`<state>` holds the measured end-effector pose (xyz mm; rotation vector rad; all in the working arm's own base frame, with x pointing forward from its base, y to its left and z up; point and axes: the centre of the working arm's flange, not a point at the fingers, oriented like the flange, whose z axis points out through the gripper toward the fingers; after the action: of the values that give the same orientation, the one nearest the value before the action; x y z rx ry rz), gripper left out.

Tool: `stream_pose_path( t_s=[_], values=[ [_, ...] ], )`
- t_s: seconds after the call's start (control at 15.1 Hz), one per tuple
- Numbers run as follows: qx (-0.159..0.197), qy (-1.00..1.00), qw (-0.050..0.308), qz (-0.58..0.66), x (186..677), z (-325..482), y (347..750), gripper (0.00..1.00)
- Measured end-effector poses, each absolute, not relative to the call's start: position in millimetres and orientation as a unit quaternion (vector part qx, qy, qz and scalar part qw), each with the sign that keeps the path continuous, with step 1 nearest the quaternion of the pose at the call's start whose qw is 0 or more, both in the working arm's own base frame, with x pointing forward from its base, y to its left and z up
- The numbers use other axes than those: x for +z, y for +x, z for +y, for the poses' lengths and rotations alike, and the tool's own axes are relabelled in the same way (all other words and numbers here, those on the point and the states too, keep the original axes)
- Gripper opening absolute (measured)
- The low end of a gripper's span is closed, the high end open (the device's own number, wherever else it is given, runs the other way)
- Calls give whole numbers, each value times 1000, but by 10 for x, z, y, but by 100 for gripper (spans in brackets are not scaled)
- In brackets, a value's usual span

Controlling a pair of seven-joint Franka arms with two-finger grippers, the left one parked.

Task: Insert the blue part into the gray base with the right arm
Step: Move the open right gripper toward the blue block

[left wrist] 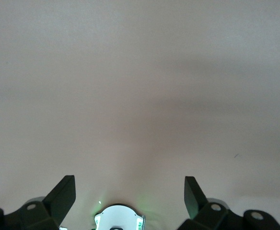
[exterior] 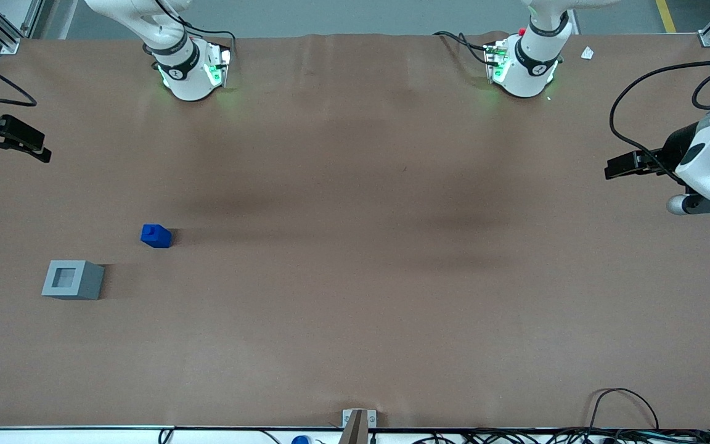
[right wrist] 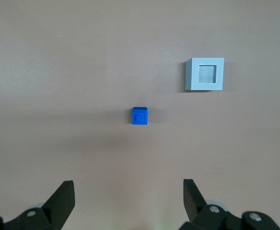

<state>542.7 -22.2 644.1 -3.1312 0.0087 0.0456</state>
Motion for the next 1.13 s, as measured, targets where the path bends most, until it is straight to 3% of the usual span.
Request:
stream_pose_path(
  t_s=[0.6, 1.13],
  values=[
    [7, -1000, 4, 4, 6367, -221, 5519, 100],
    [22, -1000, 1, 5, 5183, -217, 5877, 100]
  ],
)
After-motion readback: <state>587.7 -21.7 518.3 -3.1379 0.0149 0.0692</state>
